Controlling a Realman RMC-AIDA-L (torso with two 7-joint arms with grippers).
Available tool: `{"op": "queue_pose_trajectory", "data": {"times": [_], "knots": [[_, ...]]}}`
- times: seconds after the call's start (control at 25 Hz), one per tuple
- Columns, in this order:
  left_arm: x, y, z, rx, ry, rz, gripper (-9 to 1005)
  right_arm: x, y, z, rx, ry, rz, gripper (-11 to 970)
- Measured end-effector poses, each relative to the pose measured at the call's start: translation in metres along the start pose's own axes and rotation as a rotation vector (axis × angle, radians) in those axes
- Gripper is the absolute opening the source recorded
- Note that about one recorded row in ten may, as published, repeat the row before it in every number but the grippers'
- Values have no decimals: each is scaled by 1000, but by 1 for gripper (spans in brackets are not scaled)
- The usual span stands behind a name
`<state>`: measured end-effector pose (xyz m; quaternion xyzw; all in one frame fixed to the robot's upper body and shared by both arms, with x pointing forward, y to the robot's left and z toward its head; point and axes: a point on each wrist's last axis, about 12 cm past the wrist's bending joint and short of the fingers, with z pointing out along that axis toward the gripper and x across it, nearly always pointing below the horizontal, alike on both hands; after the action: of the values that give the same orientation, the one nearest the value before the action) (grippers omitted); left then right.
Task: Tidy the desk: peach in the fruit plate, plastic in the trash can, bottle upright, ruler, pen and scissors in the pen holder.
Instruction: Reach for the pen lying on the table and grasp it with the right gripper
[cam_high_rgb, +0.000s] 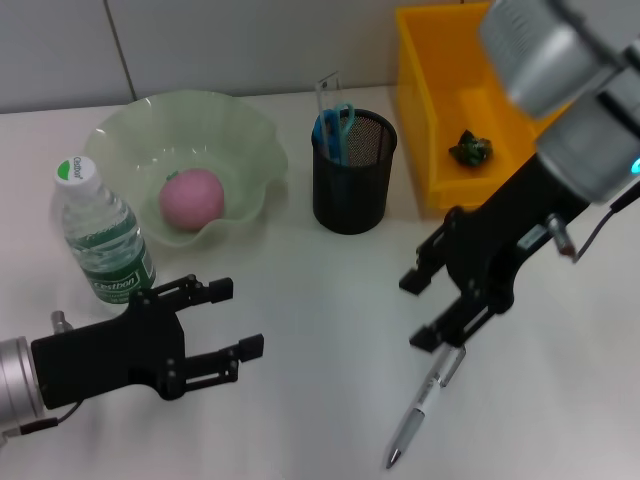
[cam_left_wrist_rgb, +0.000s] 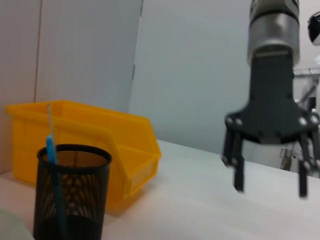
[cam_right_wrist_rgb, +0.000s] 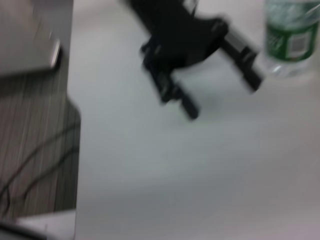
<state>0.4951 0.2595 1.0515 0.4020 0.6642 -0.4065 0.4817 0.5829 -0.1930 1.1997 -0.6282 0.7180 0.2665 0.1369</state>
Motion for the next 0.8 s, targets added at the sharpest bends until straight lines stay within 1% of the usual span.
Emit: {"op": "queue_pose_trajectory", "data": {"times": [0.08,0.12,0.16,0.32,0.6,0.68,0.8], "knots": [[-1,1,-1,-6,-4,-7,785,-5,1,9,-12,63,-42,692],[-1,2,-1,-8,-5,-14,785,-10,3,19,-23,119,-83,692],[-1,2,0,-7,-5,-16,785,-10,3,19,-23,119,-83,692],[-2,1,1,2,-4,-17,785,-18,6,35,-34,213,-179,691],[-1,0,3,19,9,-16,785,-22,7,49,-33,284,-246,690],[7,-6,3,49,58,-10,785,-23,8,53,-31,301,-263,690],[9,-8,3,61,67,-10,785,-23,9,59,-35,331,-291,689]]}}
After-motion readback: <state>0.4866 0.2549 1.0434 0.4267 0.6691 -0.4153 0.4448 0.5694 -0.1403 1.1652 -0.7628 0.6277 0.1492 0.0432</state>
